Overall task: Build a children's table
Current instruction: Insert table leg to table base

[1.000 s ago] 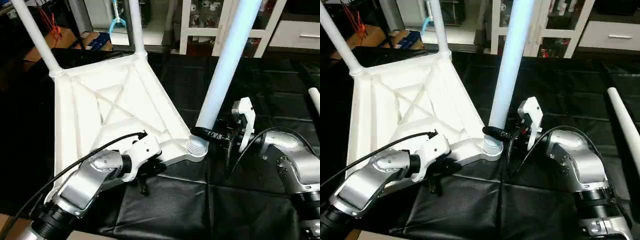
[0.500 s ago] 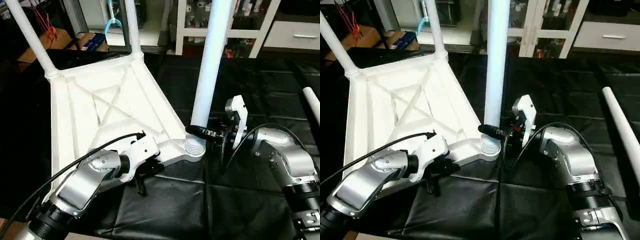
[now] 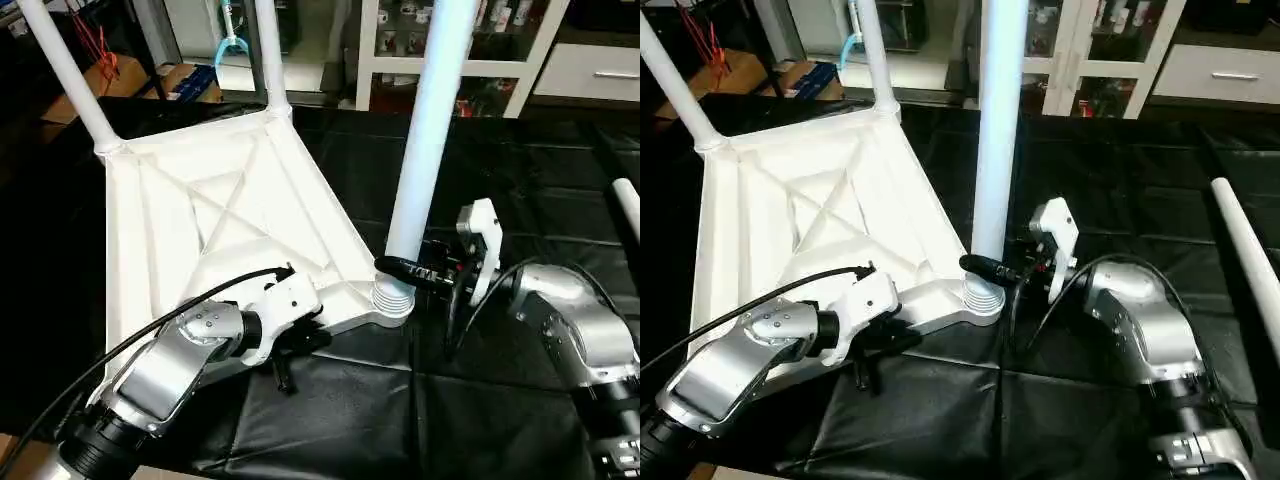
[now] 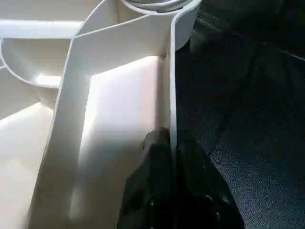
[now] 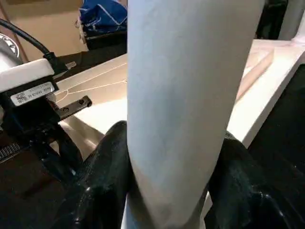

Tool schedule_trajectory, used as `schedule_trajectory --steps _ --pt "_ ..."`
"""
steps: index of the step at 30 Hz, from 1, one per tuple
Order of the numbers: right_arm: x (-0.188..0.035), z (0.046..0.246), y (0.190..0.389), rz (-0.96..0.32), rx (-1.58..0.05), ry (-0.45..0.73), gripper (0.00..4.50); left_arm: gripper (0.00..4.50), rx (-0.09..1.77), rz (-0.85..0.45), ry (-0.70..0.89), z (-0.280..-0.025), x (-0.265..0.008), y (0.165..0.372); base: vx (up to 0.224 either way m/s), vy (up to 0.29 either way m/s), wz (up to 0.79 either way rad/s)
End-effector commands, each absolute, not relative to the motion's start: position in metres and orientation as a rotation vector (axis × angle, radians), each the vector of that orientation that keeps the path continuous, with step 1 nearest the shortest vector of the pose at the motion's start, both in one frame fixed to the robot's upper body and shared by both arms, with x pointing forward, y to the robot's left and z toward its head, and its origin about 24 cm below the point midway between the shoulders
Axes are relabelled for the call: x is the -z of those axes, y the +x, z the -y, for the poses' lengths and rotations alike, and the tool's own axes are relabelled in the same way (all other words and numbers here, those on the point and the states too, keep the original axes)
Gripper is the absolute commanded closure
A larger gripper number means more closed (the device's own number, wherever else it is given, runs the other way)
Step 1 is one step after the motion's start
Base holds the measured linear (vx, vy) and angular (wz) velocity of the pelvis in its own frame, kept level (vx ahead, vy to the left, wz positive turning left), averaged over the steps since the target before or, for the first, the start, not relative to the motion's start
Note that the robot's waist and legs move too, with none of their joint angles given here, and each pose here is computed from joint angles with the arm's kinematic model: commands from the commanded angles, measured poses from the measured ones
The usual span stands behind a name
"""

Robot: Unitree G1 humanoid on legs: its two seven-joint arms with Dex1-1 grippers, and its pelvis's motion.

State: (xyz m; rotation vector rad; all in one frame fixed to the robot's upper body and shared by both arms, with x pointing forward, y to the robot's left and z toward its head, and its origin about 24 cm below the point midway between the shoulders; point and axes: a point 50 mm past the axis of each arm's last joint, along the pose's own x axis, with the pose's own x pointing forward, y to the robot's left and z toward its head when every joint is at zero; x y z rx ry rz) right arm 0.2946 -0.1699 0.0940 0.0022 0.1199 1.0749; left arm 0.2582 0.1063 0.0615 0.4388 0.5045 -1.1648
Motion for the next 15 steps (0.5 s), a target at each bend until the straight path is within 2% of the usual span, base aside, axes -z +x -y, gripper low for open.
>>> schedule_trajectory --steps 1,15 --pt "-0.058 0.185 0.283 -0.294 -0.963 -0.001 2.64 4.45 1.270 -0.602 0.403 -0.102 -0.045 0.243 0.000 0.000 0.00" --pt "-0.054 0.184 0.267 -0.171 -0.897 0.062 2.64 4.45 1.258 -0.599 0.406 -0.103 -0.045 0.245 0.000 0.000 0.00"
